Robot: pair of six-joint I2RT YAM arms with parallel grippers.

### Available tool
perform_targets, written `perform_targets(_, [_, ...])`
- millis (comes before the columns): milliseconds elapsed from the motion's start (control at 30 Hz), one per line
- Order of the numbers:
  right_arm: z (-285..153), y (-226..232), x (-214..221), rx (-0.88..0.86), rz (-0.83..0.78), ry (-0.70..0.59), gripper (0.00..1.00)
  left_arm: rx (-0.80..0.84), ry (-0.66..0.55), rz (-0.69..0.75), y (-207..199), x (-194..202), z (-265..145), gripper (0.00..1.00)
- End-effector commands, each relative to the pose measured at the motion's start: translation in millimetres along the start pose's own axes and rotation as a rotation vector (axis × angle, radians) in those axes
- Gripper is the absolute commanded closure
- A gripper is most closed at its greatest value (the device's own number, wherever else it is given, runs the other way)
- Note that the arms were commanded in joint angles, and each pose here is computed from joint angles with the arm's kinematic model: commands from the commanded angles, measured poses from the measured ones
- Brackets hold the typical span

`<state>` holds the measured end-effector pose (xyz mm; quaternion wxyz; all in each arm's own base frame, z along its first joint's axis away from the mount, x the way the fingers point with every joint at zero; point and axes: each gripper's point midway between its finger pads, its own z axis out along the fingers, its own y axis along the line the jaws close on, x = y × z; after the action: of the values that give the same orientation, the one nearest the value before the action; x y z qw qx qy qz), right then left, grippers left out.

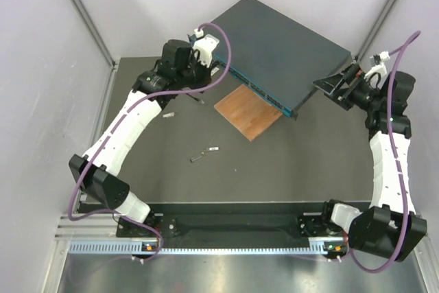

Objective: Insert the plug into the switch port

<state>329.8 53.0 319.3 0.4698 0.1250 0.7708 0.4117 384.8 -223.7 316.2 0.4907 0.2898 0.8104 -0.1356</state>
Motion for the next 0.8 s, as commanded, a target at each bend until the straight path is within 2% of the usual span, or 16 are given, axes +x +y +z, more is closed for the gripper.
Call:
perform_targets(0, [6.8,12.3,-15.4,-0.104,0.004,-0.055,0.0,-0.01,-0.057,-0.01,5.2,-20.6,-9.0,1.0])
perform_targets(167, [20.0,5.1,-15.9,-0.148,0.064,-0.057,0.0,-0.005,-0.052,-0.003,9.1,-19.6,-0.2,1.0])
perform_targets(367, [32.1,18.4,-11.5,-0.25,0.098,-0.071,0.0,0.002,-0.033,0.001,9.9,-15.8,19.1,1.0])
perform_targets(467, [35.3,17.4,-7.4,-0.252,0.1,-0.066,0.06,0.005,-0.038,-0.007,9.9,-17.5,25.4,1.0])
perform_targets(767, [38.2,15.8,-6.6,-0.245,0.104,-0.06,0.41,0.007,-0.075,-0.024,11.5,-33.1,32.6,1.0])
